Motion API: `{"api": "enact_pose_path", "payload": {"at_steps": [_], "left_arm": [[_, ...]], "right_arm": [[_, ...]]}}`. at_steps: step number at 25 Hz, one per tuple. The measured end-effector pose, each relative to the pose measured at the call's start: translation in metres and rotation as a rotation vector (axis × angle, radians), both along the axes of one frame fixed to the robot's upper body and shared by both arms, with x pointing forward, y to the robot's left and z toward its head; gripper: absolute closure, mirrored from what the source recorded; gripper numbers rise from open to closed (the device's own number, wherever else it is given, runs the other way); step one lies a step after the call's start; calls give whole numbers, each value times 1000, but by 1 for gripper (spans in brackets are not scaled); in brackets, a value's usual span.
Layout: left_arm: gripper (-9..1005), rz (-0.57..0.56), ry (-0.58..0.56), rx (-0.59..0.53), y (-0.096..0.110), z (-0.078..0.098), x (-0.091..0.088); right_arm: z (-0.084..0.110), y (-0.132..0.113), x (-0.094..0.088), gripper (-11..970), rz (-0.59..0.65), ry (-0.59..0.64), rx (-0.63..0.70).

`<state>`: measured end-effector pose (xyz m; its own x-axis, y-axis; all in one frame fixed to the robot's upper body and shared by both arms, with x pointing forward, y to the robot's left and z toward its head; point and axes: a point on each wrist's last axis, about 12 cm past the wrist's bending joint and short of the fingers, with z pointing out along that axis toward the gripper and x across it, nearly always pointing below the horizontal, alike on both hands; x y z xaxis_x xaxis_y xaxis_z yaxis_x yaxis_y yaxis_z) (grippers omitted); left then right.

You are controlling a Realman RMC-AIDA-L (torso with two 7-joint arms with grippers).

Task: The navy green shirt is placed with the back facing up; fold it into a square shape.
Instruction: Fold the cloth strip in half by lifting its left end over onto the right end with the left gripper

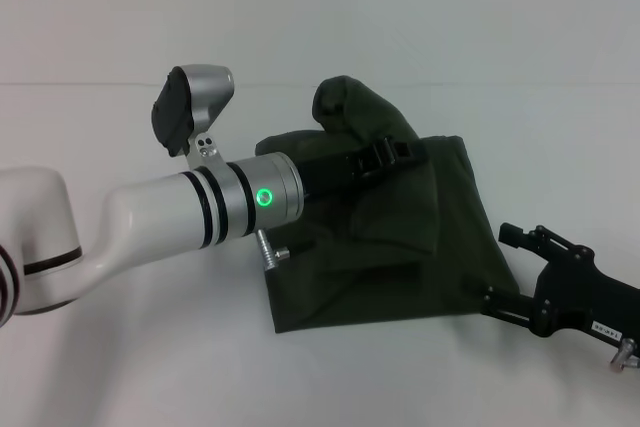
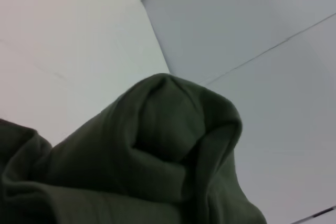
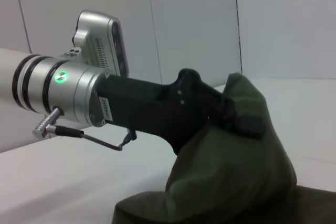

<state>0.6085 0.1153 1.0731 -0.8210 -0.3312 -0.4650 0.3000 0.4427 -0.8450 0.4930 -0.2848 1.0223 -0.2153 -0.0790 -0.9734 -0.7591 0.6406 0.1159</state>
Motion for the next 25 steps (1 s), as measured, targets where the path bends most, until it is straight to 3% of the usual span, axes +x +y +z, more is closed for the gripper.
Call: {"api": "enact_pose_path", "payload": {"at_steps": [5, 13, 18, 24, 25], "left_arm": [[915, 18, 9, -9, -1, -6, -4], [916, 46, -45, -33, 5, -16, -16], [801, 45, -41, -52, 2, -15, -18], [588, -3, -28, -84, -11, -10, -20], [464, -15, -28, -89, -14, -8, -20]], "right_arm": [[-1, -3, -2, 36, -20, 4, 7], [-4, -37, -27, 37, -229, -4, 92], [-1, -47, -32, 38, -279, -25, 129], [-1, -46, -32, 39, -281, -26, 134], [-1, -46, -32, 39, -280, -26, 134]]}}
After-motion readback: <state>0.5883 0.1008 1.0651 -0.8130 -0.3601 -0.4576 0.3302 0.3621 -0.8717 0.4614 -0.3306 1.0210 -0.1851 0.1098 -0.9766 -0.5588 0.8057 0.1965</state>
